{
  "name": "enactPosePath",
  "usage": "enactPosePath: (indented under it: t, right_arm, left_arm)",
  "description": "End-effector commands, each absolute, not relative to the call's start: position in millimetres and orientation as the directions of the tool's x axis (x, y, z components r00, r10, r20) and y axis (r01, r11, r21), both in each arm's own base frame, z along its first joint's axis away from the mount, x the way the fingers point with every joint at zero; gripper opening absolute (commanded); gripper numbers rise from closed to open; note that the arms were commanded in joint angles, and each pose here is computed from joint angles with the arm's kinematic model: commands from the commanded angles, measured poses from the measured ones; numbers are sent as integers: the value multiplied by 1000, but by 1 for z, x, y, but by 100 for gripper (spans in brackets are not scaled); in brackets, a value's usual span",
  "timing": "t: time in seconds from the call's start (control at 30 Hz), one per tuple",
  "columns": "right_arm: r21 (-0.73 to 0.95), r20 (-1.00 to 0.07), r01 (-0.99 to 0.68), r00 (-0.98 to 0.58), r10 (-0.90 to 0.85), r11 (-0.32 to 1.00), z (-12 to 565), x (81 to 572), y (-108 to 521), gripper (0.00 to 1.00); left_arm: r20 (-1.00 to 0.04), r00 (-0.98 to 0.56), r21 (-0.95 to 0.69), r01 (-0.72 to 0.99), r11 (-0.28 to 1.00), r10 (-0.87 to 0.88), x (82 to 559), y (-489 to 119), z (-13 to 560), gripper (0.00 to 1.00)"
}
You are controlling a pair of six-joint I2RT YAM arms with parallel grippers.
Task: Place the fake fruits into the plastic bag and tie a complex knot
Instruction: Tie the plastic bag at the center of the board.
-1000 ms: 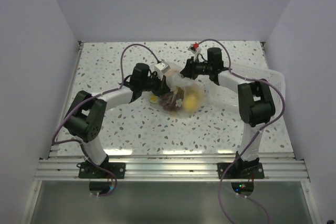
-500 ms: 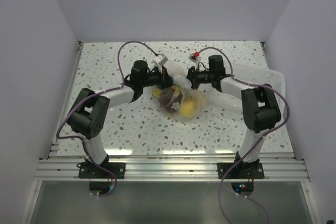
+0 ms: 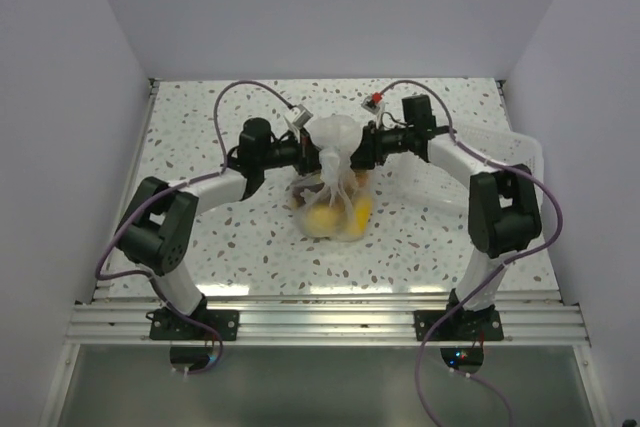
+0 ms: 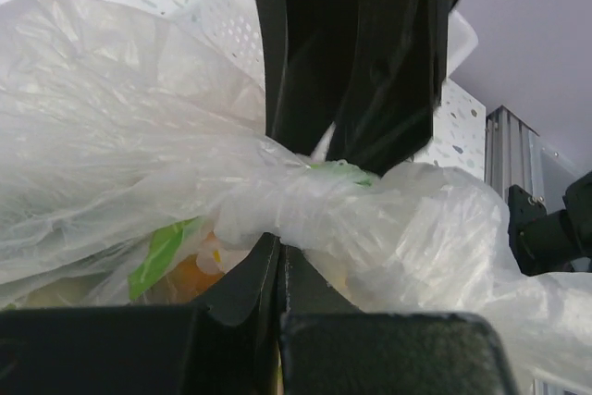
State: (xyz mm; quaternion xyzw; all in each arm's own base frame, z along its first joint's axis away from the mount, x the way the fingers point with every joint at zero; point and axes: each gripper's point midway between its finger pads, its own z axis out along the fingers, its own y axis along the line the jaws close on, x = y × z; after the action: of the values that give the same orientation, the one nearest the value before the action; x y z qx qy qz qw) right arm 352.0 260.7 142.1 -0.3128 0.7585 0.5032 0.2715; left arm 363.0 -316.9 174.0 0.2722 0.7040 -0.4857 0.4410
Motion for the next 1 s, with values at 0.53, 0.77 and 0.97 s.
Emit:
enactPosePath:
  t: [0.53,0.77,0.97]
  right_arm:
    - [542,-794,-820,-572,-205,186,180,328,269,51]
    - [529,-794,-834,-552,-255,157,173,315,264,67]
    - [549,-798,-821,-571,-192,159,181,336,274,69]
  left_arm:
    - [-888,-457,-459,881,111,-45,326,-327,184,0]
    - [-879,-458,-469,881,65,-132,335,-332,215,0]
    - [-872,-481,-481,876,-25,-90,305,-341,204,0]
